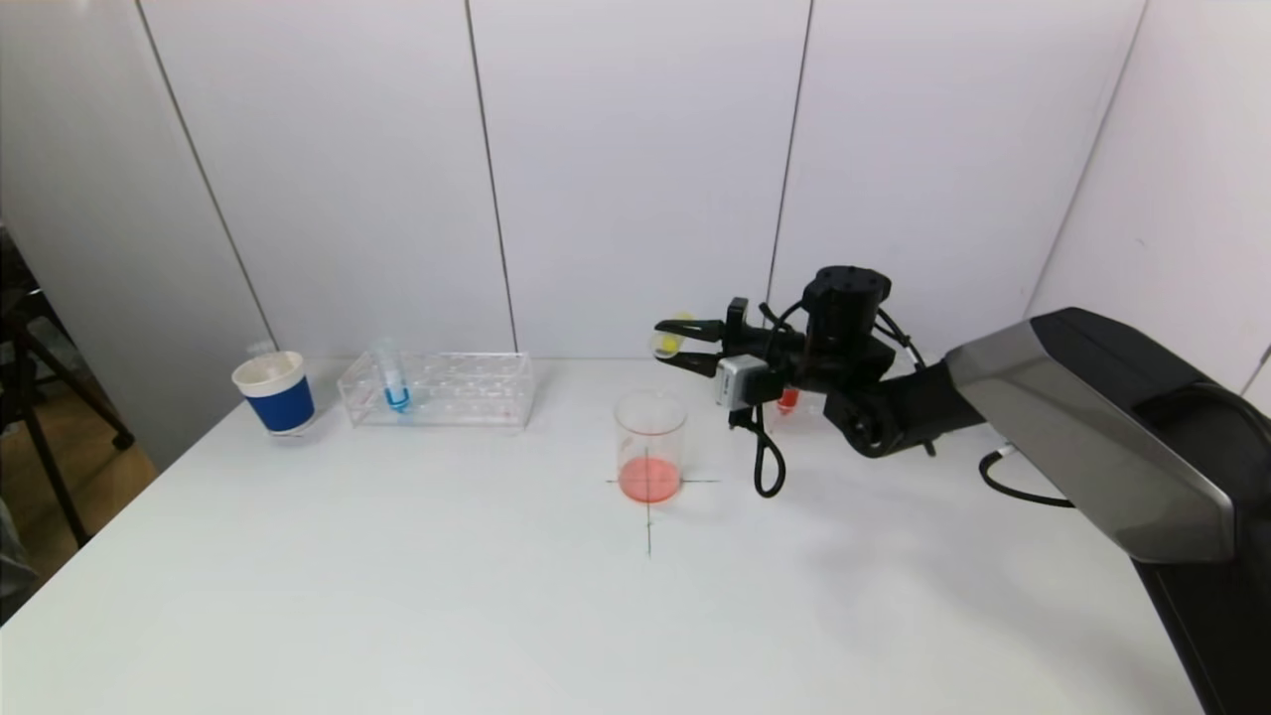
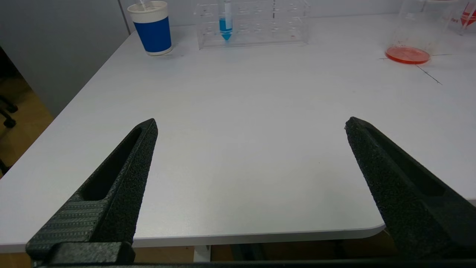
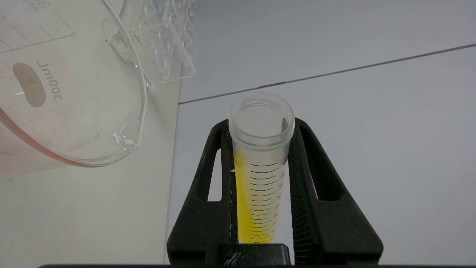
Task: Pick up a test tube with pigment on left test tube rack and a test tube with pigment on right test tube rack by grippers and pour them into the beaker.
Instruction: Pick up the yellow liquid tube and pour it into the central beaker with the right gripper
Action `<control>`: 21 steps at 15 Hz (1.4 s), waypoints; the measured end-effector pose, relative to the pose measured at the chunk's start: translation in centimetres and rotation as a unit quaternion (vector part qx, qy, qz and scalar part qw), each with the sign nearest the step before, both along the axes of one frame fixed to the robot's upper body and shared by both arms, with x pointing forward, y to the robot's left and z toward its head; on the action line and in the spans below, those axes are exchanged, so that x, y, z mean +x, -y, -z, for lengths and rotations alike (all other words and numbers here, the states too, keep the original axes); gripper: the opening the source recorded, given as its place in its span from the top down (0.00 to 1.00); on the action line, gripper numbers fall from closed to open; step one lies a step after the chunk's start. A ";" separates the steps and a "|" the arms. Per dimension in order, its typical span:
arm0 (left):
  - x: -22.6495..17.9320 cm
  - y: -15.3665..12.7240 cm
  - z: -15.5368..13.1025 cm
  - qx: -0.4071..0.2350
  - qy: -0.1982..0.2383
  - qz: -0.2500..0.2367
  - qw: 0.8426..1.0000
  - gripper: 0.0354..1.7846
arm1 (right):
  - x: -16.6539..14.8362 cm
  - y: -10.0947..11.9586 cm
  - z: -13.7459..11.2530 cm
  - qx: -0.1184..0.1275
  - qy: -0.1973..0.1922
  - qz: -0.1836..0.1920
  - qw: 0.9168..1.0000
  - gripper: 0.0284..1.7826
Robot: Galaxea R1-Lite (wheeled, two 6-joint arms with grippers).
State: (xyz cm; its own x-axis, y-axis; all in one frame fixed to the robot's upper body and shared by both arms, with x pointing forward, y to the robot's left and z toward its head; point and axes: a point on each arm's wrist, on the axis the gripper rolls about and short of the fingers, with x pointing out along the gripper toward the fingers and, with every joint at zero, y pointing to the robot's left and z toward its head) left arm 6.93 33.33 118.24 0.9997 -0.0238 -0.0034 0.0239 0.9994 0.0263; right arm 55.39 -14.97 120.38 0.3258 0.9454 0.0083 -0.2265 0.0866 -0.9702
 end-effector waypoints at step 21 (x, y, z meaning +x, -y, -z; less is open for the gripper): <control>0.0 0.0 0.0 0.000 0.000 0.000 1.000 0.01 | -0.8 0.3 -0.7 -0.037 0.104 0.015 0.994 0.75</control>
